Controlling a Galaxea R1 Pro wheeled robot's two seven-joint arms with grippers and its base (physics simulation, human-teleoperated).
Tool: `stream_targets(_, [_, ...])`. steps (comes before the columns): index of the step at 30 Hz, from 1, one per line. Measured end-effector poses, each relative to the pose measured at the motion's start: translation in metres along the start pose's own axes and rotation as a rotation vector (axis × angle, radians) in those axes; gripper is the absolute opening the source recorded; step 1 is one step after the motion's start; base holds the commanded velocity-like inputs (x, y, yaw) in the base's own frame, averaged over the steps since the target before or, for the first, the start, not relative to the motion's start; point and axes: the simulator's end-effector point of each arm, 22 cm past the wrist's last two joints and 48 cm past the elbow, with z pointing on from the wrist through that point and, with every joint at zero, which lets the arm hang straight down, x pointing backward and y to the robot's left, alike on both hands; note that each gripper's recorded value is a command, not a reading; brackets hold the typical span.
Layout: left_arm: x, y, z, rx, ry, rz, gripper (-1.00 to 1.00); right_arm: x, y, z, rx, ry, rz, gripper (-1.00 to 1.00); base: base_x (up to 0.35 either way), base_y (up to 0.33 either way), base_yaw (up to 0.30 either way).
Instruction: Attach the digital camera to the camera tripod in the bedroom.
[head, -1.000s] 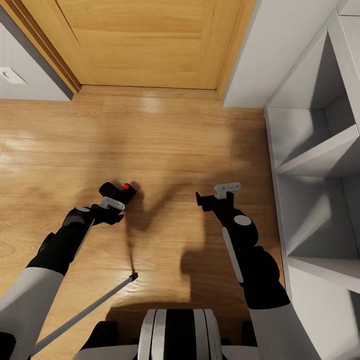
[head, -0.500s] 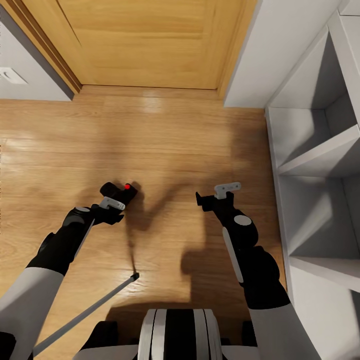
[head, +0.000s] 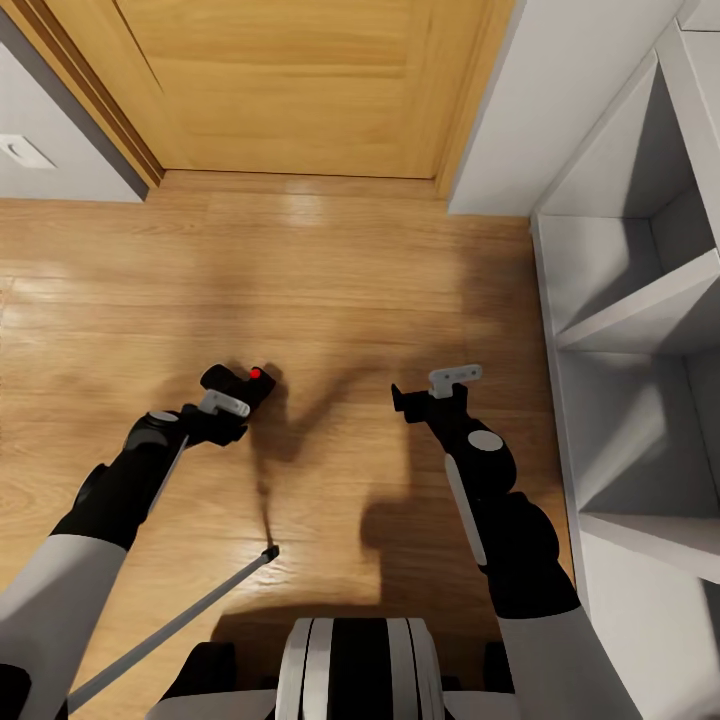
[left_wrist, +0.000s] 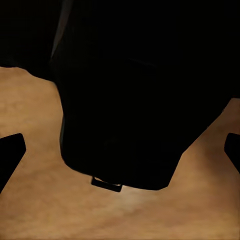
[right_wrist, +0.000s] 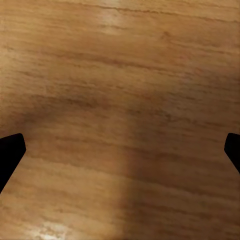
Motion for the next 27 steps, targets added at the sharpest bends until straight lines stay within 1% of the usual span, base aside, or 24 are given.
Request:
stream_targets(3, [-0.007,0.003,-0.004,-0.008,-0.017,0.007,1.0,0.0,0.0,0.0,0.0,0.001,0.0,1.0,0.0,0.0,0.0])
stream_targets(5, [-0.013,0.01,-0.008,-0.03,-0.028,0.031,1.0,0.002,0.0,0.001,-0.001,0.004,0.0,1.0,0.0,0.0,0.0])
stream_targets(9, [-0.012,0.017,-0.009,-0.063,-0.021,0.065,1.0,0.002,0.0,0.001,-0.001,0.005,0.0,1.0,0.0,0.0,0.0])
stream_targets(10, [-0.011,0.022,-0.01,-0.085,-0.014,0.088,1.0,0.003,0.0,0.001,-0.001,0.006,0.0,1.0,0.0,0.0,0.0])
stream_targets(12, [-0.01,0.026,-0.01,-0.106,-0.006,0.111,1.0,0.003,0.0,0.001,-0.001,0.007,0.0,1.0,0.0,0.0,0.0])
stream_targets(13, [-0.006,0.034,-0.01,-0.141,0.013,0.15,1.0,0.003,0.0,0.001,-0.001,0.007,0.0,1.0,0.0,0.0,0.0])
stream_targets(15, [-0.003,0.035,-0.009,-0.15,0.022,0.165,1.0,0.003,0.0,0.001,-0.001,0.007,0.0,1.0,0.0,0.0,0.0])
stream_targets(20, [0.005,0.034,-0.005,-0.151,0.045,0.177,1.0,0.003,0.0,0.001,-0.001,0.008,0.0,1.0,0.0,0.0,0.0])
stream_targets(23, [0.009,0.029,-0.002,-0.144,0.056,0.193,1.0,0.003,0.0,0.001,-0.001,0.008,0.0,1.0,0.0,0.0,0.0])
stream_targets(26, [0.009,0.01,0.001,-0.124,0.062,0.255,1.0,0.003,0.0,0.001,-0.001,0.008,-0.001,1.0,0.0,0.0,0.0])
stream_targets(27, [0.009,0.007,0.002,-0.121,0.063,0.264,1.0,0.003,0.0,0.001,-0.001,0.008,0.0,1.0,0.0,0.0,0.0])
